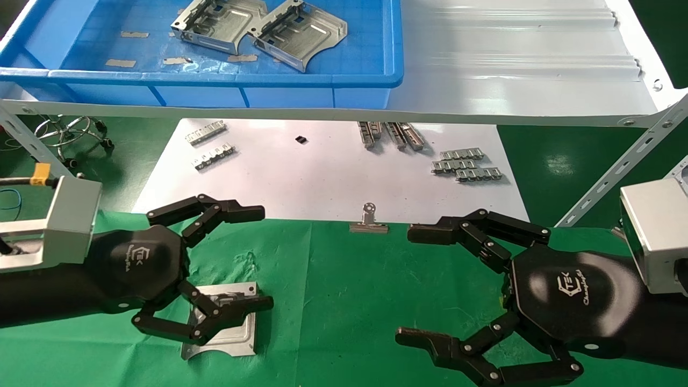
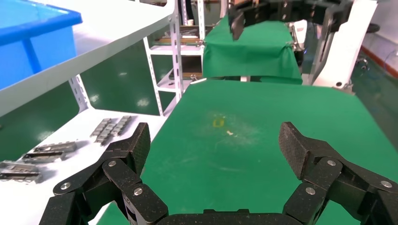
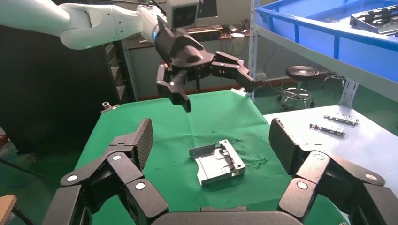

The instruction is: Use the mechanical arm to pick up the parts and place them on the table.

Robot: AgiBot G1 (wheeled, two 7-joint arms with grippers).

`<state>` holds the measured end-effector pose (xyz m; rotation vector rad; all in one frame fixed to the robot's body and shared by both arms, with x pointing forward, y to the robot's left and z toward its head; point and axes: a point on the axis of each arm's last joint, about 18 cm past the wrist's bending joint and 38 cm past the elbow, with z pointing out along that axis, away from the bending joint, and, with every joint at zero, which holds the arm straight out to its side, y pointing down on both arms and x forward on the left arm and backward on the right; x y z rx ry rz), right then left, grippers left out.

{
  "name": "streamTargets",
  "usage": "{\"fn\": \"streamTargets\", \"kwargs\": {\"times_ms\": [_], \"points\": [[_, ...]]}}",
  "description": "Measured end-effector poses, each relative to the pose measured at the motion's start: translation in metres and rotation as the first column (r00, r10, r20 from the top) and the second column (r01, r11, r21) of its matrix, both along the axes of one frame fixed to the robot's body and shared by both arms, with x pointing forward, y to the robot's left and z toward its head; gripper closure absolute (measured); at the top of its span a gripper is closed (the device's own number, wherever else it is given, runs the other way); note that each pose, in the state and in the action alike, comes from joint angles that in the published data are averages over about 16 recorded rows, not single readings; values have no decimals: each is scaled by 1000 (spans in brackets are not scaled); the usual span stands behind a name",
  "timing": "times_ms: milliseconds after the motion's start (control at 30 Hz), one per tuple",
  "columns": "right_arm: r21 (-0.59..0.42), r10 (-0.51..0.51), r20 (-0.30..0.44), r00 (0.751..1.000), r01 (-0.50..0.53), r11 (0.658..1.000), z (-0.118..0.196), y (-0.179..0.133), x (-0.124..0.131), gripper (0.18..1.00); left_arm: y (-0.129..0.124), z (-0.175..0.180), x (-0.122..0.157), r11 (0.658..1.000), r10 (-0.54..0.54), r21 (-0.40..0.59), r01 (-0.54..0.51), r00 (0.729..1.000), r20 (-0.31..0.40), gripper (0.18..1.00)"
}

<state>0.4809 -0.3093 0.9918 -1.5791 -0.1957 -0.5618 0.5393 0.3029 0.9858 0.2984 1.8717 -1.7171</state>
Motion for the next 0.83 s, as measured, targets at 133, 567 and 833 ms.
{"fn": "streamTargets", "kwargs": {"times_ms": [133,567,833], "points": [[0,0,0,1000,0,1000,0,0,0,269,0,1,-12,1000,-11,-9,11,1000,-16,184],[0,0,0,1000,0,1000,0,0,0,184,-2,6,-53,999,-45,-17,44,997,-65,184],[0,0,0,1000,0,1000,0,0,0,178,-3,6,-66,998,-54,-13,53,995,-78,184]]}}
